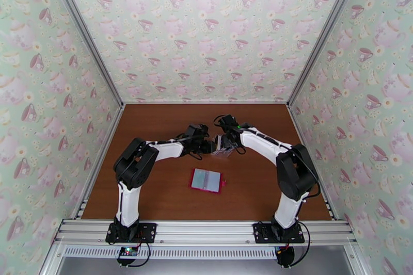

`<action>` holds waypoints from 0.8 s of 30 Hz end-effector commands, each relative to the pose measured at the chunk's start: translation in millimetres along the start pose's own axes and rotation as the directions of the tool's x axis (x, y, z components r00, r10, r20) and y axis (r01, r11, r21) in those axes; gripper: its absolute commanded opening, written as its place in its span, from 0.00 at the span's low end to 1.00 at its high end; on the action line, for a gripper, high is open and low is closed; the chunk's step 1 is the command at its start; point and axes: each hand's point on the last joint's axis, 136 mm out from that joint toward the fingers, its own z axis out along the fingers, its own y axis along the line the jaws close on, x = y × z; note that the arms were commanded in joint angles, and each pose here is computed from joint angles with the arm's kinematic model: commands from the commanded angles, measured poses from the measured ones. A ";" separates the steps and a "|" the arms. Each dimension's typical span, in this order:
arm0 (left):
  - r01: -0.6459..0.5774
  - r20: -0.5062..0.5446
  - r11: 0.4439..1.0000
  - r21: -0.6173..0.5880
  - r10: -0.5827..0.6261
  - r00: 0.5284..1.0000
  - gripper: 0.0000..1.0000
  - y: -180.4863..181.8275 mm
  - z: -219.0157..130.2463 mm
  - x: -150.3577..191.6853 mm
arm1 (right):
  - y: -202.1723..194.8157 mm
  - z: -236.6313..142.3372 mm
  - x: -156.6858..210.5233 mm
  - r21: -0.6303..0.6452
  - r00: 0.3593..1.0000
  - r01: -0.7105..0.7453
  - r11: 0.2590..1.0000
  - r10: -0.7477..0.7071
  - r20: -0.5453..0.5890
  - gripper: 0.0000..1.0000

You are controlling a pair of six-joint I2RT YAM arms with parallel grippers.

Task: Put the credit cards into the card holder

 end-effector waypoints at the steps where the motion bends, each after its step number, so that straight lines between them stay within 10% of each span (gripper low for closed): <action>1: 0.026 -0.044 0.999 -0.023 -0.027 0.999 0.43 15.4 6.2 16.0 | 0.8 -6.8 6.5 -0.017 1.000 0.011 1.000 -0.011 -0.004 0.63; 24: 0.030 -0.046 0.999 -0.023 -0.031 0.998 0.43 15.9 6.4 16.6 | -16.5 -20.3 -7.6 0.040 0.999 0.018 0.999 -0.019 0.031 0.57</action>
